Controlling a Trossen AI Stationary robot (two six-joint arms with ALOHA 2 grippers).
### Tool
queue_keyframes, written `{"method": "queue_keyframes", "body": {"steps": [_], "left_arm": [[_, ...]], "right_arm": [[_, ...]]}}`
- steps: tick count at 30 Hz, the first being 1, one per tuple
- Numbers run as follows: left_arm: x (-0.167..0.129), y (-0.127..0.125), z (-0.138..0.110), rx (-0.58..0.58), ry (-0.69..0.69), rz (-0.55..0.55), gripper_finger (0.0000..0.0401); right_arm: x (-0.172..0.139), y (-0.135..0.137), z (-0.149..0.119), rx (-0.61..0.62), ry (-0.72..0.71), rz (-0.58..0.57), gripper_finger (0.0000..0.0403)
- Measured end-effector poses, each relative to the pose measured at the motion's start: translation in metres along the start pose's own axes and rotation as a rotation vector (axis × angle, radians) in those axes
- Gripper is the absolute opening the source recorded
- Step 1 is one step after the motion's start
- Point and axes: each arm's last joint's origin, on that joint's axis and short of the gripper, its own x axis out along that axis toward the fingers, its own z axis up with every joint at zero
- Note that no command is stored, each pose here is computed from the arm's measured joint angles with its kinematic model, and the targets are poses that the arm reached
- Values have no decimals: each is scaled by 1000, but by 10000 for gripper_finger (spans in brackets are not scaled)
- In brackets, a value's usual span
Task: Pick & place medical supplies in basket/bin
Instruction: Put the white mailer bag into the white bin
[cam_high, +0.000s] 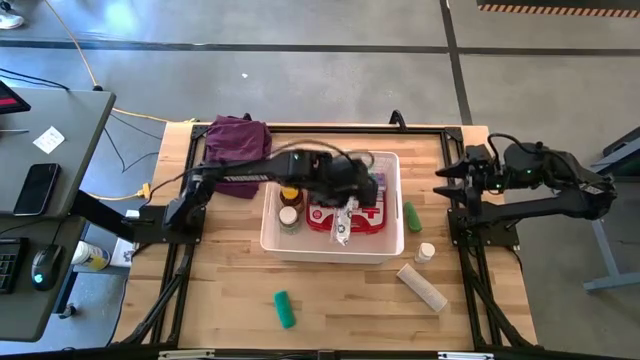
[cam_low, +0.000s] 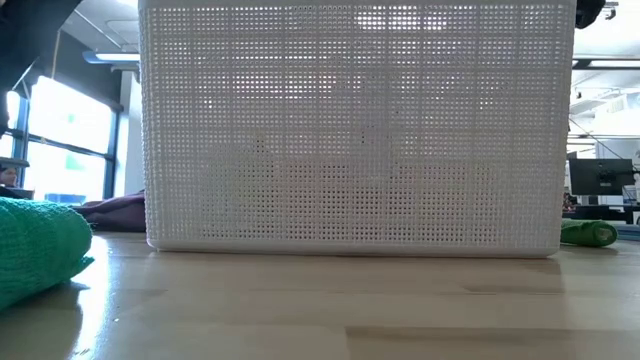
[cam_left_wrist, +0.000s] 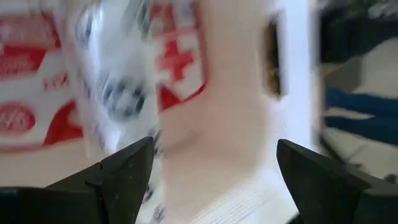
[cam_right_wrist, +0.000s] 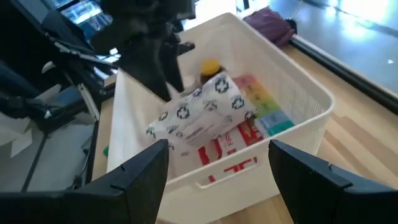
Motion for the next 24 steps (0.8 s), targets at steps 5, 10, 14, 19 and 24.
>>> {"method": "queue_keyframes", "body": {"steps": [5, 10, 14, 19, 24], "left_arm": [[17, 7, -10, -46, 30, 100, 372], [13, 13, -7, -36, -39, 163, 372], [12, 23, 0, 7, -24, 260, 372], [13, 23, 8, 56, -43, 254, 372], [13, 23, 8, 124, -40, 249, 372]], "right_arm": [[-1, -1, -5, 23, 57, 13, 266], [-5, -4, -9, 30, 75, -9, 266], [-5, -5, -9, 52, 59, -32, 266], [-4, -7, -7, 94, 15, -123, 266], [-3, -8, -6, 131, -14, -173, 266]]}}
